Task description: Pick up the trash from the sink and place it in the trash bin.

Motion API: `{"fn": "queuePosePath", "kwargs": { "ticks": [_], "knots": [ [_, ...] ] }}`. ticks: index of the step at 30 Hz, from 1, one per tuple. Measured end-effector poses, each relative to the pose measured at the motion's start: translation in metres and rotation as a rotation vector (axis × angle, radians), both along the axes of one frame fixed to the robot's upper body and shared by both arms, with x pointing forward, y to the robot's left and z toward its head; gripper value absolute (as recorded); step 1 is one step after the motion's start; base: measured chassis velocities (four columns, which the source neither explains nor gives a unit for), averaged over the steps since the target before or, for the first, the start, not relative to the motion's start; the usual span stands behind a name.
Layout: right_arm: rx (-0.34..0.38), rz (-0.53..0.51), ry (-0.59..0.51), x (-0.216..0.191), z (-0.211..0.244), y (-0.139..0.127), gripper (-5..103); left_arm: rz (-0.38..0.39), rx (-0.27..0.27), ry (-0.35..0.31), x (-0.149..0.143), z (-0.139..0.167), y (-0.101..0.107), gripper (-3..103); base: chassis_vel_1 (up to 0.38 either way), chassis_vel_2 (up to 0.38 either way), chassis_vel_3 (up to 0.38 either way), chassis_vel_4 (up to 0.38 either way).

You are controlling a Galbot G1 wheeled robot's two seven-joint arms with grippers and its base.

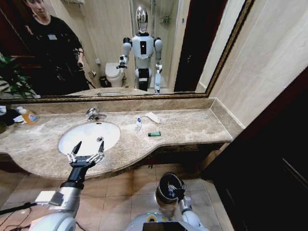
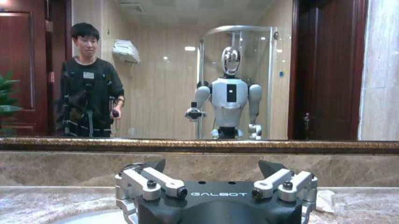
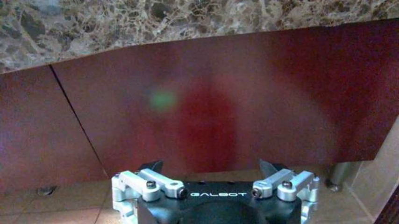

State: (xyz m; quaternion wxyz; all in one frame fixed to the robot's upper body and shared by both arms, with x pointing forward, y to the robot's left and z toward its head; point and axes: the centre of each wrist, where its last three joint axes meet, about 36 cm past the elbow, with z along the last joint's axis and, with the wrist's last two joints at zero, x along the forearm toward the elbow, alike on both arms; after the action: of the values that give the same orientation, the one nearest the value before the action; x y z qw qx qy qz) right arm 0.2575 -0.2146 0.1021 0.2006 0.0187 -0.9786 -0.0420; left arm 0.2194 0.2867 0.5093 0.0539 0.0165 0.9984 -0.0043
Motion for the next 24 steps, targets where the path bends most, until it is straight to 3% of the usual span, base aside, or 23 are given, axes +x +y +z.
{"fn": "queuePosePath", "kwargs": {
  "ticks": [24],
  "knots": [
    [-0.002, -0.003, -0.01, 0.001, 0.013, -0.004, 100, 0.0, 0.0, 0.0, 0.0, 0.0, 0.0, 100, 0.0, 0.0, 0.0, 0.0]
  ]
}}
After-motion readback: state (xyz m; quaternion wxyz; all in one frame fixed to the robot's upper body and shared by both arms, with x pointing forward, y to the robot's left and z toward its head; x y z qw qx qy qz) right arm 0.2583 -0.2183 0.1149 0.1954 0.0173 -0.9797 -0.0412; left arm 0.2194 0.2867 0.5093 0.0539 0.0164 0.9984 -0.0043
